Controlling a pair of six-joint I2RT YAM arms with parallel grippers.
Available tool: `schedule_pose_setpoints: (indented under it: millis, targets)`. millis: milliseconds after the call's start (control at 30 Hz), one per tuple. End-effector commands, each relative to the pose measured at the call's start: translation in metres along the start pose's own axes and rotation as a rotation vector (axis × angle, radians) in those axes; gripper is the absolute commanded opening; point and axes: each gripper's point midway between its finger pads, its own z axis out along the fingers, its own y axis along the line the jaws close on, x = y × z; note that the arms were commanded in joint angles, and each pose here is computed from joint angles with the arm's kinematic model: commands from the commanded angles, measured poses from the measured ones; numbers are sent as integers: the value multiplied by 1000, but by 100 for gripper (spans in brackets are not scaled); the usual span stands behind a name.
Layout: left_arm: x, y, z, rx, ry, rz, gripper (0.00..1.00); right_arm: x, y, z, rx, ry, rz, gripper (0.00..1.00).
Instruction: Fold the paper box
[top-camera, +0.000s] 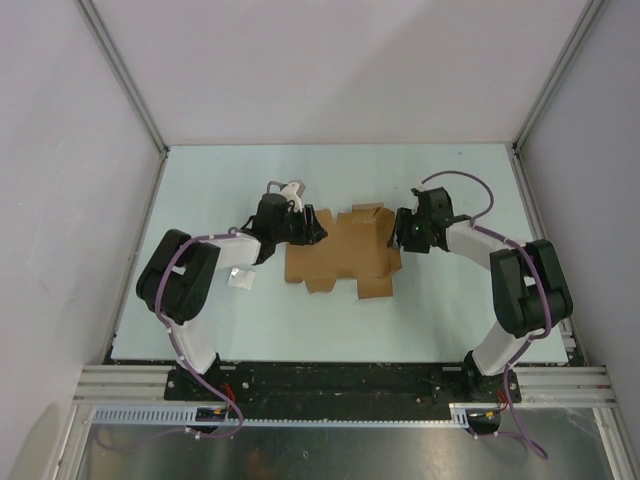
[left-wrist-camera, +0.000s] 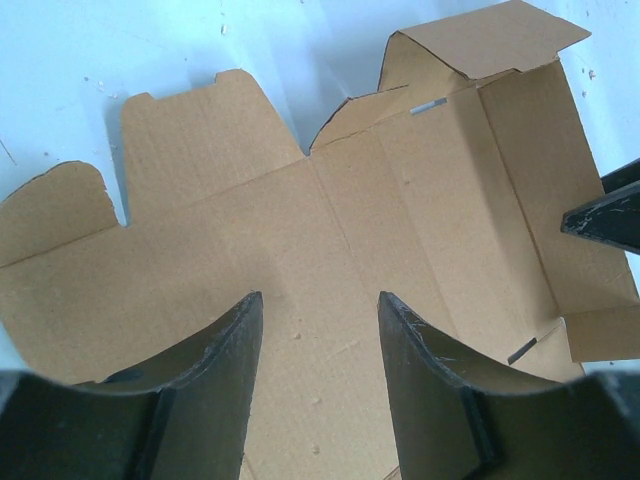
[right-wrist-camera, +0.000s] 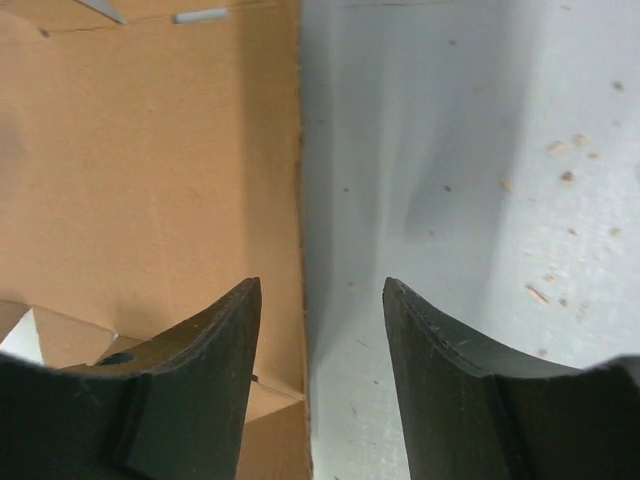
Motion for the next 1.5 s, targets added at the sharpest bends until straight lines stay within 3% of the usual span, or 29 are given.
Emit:
schedule_pose_setpoints:
  millis: [0, 200, 300, 433, 633, 733, 767, 900, 1067, 1233, 1300, 1467]
  targets:
    - [-19, -13, -10, 38, -51, 21, 55, -21, 32, 0, -153, -101, 26, 55]
    - [-19, -12, -11, 40, -51, 14, 55, -16, 37, 8, -199, -85, 32, 32]
    - [-20, -14, -12, 49, -51, 13, 55, -14, 37, 9, -210, -76, 14, 11]
    - [-22, -16, -17, 50, -61, 15, 55, -16, 32, 2, -190, -87, -74, 1]
    - [-37, -18, -31, 65, -100, 23, 55, -33, 28, -19, -119, -95, -245, 0]
    - [-45, -18, -38, 84, -114, 34, 56, -46, 29, -35, -85, -111, -376, 0]
    - [-48, -15, -39, 80, -122, 41, 57, -51, 29, -40, -76, -126, -489, 0]
    - [-58, -7, -48, 82, -144, 27, 66, -60, 38, -58, -3, -183, -829, 0]
    - [-69, 6, -54, 71, -165, 14, 72, -86, 28, -70, 158, -253, -962, 0]
    - [-70, 8, -49, 99, -160, -9, 100, -93, 15, -68, 270, -202, -1215, 0]
    - [-72, 10, -46, 108, -164, -33, 100, -94, 9, -62, 317, -168, -1278, 0]
    - [-90, 18, -54, 58, -235, -51, 100, -105, 20, -60, 283, -231, -1304, 0]
